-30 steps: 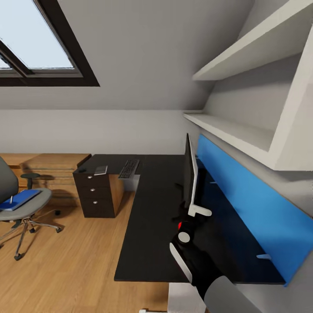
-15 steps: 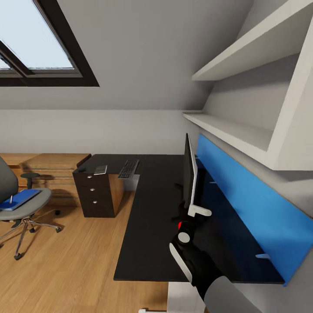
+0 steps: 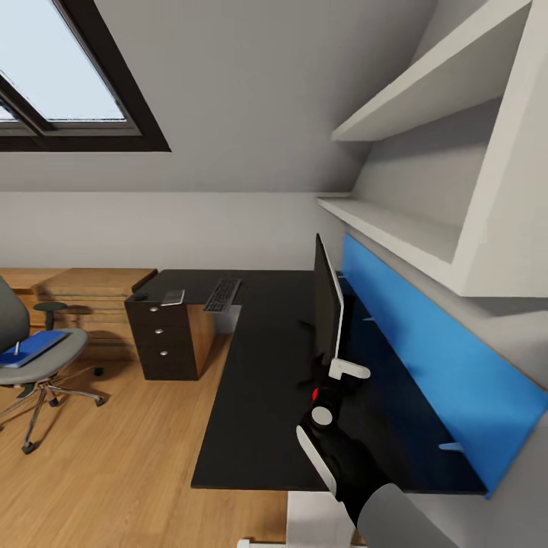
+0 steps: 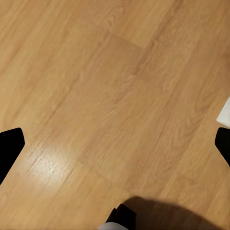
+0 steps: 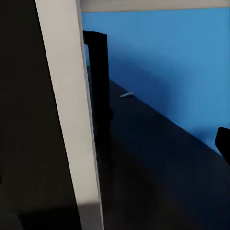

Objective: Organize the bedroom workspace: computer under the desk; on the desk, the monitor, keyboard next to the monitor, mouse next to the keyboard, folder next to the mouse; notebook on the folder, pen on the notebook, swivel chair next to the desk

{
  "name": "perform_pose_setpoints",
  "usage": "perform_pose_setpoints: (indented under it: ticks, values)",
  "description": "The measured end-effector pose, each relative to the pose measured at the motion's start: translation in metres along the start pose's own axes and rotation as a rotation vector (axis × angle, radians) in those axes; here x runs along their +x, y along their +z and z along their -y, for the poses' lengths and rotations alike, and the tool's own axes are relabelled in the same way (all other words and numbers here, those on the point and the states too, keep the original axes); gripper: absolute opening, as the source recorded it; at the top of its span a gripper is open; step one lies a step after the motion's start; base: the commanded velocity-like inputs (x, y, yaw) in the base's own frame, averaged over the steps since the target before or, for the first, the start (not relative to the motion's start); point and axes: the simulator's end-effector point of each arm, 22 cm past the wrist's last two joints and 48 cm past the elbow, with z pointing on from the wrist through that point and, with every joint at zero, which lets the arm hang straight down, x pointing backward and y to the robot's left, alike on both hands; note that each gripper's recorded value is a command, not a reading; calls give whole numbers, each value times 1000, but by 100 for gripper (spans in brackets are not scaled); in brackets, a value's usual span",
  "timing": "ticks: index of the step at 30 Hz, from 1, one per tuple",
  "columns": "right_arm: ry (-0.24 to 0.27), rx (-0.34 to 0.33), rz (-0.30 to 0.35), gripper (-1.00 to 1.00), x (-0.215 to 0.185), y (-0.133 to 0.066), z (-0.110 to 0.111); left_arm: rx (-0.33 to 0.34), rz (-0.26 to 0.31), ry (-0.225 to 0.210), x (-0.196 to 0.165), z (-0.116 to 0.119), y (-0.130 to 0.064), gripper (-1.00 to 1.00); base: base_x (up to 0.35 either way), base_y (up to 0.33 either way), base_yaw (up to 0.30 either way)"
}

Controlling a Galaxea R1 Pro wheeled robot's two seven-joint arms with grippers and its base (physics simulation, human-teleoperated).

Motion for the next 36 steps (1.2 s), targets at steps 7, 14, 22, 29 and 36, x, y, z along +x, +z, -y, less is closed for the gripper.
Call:
perform_pose_setpoints:
  ticks: [7, 14, 22, 29, 36]
  values:
    - [1, 0, 1, 100, 0, 0, 0, 0, 0, 0, 0, 0, 0, 100, -24, -104, 0]
    - [1, 1, 1, 100, 0, 0, 1, 0, -1, 0, 0, 0, 0, 100, -1, -5, 0]
    - [0, 0, 1, 100, 0, 0, 0, 0, -1, 0, 0, 0, 0, 100, -172, 22, 0]
    - [5, -8, 16, 100, -4, 0, -2, 0, 0, 0, 0, 0, 0, 100, -183, 43, 0]
    - [19, -82, 28, 100, -8, -3, -20, 0, -2, 1, 1, 0, 0, 100, -9, 1, 0]
